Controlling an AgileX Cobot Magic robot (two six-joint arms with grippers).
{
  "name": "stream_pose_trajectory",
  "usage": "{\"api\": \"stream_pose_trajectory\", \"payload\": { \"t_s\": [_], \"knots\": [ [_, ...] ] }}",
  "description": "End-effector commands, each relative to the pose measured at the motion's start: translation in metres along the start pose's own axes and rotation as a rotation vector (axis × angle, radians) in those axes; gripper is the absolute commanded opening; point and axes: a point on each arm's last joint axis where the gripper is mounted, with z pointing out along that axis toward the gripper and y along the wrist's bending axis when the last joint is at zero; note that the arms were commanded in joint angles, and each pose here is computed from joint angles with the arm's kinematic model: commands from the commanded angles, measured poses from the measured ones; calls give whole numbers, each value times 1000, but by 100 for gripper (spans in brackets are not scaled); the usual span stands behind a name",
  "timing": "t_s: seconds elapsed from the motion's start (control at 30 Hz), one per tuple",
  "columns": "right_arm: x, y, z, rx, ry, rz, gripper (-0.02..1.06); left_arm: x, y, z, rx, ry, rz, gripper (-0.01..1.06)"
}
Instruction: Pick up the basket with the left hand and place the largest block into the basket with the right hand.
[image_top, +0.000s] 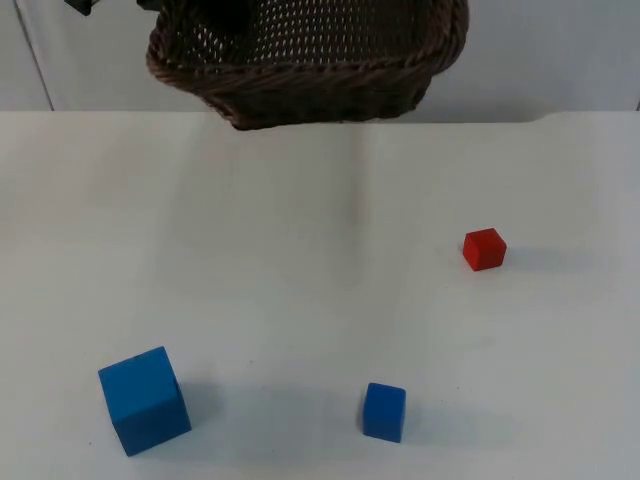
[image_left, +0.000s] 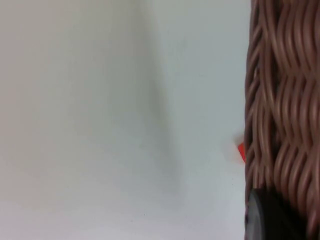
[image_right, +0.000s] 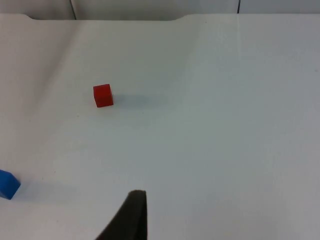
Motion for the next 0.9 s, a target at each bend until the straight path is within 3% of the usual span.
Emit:
{"api": "stream_pose_trajectory", "payload": {
  "t_s": [0.0,0.5,0.73,0.87],
  "knots": [
    [0,0,0,6,-3,1,105,-2,-5,-9,18,-19,-8,0],
    [0,0,0,2,-3,9,105,-2,-5,-8,16,-16,-7,0],
    [-1,7,0,-69,-16,41,105,-2,-5,-8,16,-16,-7,0],
    [-1,11,-1,-120,-20,-11,105,-2,-5,-8,16,-18,-7,0]
  ]
}}
